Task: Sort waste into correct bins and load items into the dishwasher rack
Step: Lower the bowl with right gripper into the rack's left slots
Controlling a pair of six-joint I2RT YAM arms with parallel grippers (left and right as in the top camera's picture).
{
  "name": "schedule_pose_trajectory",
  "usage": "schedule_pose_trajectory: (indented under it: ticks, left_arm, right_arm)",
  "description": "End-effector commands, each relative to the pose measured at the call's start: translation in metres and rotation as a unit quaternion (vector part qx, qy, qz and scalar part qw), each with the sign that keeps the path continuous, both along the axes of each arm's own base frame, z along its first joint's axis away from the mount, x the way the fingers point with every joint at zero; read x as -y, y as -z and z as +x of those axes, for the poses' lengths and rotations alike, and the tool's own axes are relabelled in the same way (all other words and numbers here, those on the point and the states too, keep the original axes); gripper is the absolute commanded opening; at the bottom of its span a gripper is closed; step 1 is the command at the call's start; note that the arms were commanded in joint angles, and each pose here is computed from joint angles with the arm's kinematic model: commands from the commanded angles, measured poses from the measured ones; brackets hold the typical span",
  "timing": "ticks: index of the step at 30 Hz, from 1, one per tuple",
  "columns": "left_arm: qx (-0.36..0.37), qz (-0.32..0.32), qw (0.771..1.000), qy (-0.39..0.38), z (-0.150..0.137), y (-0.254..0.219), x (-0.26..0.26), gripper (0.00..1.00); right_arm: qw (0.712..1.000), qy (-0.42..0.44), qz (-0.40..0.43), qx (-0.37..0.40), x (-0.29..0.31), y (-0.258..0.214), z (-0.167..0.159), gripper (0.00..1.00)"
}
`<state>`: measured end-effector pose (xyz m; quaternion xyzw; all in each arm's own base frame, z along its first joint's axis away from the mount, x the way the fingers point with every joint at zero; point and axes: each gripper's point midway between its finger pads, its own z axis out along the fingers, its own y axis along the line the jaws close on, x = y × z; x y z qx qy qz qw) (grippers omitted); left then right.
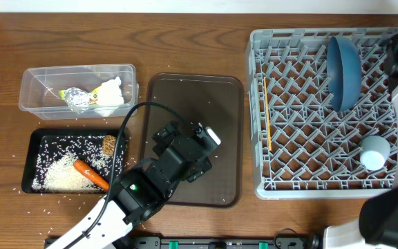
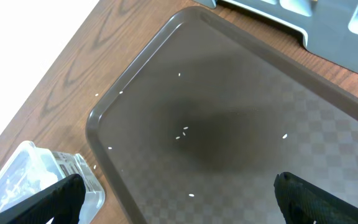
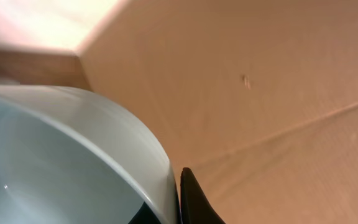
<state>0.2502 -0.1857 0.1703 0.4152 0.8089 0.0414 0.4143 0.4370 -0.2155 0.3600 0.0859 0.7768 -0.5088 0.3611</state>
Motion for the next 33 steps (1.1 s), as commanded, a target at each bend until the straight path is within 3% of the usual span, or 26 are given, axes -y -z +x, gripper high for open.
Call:
schedule_pose_trajectory:
  ticks: [1,6,11,19,33]
  left_arm:
    - [0.006,-0.006,1.000,-0.011,0.004,-0.006,-0.001,0.98]
    - [0.006,-0.006,1.000,-0.011,0.004,-0.006,-0.001,0.98]
    - [0.006,-0.006,1.000,-0.011,0.004,-0.007,-0.001,0.98]
    - [0.006,-0.006,1.000,-0.012,0.004,-0.006,-0.001,0.98]
    - [0.006,-0.006,1.000,-0.012,0.004,-0.006,-0.001,0.98]
  right_arm:
    - [0.994,-0.073,0.030,0.074,-0.062,-0.030,0.010,0.01]
    - [0.985,-0.156,0.026,0.069,-0.158,-0.039,0.017,0.01]
    - [0.986,-0.168,0.003,0.016,-0.212,-0.008,0.026,0.01]
    - [0.990,-0.088,-0.074,-0.084,-0.221,0.063,0.042,0.01]
    - [0.955,-0.084,-0.158,-0.238,-0.248,0.158,0.049,0.01]
